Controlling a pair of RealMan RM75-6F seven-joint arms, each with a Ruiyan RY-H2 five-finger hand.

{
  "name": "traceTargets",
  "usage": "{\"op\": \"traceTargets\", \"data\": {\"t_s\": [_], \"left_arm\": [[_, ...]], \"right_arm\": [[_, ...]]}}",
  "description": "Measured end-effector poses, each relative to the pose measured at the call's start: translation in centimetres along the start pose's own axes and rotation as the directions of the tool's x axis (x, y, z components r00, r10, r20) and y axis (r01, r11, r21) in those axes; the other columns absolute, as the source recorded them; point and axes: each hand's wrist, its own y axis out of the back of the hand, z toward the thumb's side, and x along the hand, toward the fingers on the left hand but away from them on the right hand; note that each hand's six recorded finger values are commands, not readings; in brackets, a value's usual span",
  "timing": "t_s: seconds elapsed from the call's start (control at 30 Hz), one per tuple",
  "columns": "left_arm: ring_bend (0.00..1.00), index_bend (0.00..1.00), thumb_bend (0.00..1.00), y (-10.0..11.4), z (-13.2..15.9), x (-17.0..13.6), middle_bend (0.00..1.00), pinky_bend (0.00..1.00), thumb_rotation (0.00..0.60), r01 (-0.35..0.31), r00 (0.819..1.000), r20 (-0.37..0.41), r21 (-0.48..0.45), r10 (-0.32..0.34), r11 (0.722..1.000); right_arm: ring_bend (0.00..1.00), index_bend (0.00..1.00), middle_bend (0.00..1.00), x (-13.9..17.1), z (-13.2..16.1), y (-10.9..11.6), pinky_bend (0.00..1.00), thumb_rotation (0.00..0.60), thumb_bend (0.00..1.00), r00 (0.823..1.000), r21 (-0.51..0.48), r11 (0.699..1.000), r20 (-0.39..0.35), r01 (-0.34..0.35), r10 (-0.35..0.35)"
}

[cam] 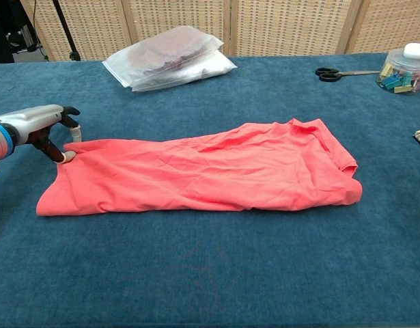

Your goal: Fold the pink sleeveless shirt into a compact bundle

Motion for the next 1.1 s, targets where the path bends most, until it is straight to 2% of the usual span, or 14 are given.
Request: {"op": "traceTargets", "data": {"t_s": [0.23, 0.33, 0.6, 0.73, 1.1], "left_arm": [[0.0, 0.66, 0.44, 0.0, 0.2, 0.4, 0.0, 0.0, 0.6, -0.015, 1.0, -0.009, 0.015, 0.015, 1.0], [0.0, 0.7, 0.48, 0.2, 0.2, 0.4, 0.0, 0.0, 0.6, -0.024, 1.0, -0.013, 0.016, 0.024, 1.0], [0.0, 0.74, 0.52, 1.2, -0.8, 0.4, 0.0, 0.0, 0.6, -0.038, 0.999, -0.033, 0.043, 0.039, 0.998], [0.0, 0.75, 0.52, 2.2, -2.0, 0.4, 0.0, 0.0, 0.6, -0.048, 0.997, -0.053, 0.06, 0.051, 0.997], [0.0, 0.76, 0.53, 4.8, -7.6, 0.5, 0.0, 0.0, 0.6, -0.044, 0.99, -0.128, 0.097, 0.057, 0.994]], "right_arm": [[0.0, 0.0, 0.0, 0.1, 0.1, 0.2, 0.0, 0.6, 0.0, 1.0, -0.006, 1.0, -0.003, 0.005, -0.005], [0.0, 0.0, 0.0, 0.0, 0.1, 0.2, 0.0, 0.6, 0.0, 1.0, -0.006, 1.0, -0.002, 0.004, -0.004], [0.0, 0.0, 0.0, 0.0, 0.0, 0.1, 0.0, 0.6, 0.0, 1.0, -0.008, 1.0, -0.001, 0.001, -0.001], [0.0, 0.0, 0.0, 0.1, 0.1, 0.1, 0.0, 0.6, 0.0, 1.0, -0.008, 1.0, -0.002, 0.001, -0.001], [0.0, 0.0, 0.0, 0.1, 0.2, -0.1, 0.0, 0.6, 0.0, 1.0, -0.003, 1.0, -0.005, -0.006, 0.006]]}}
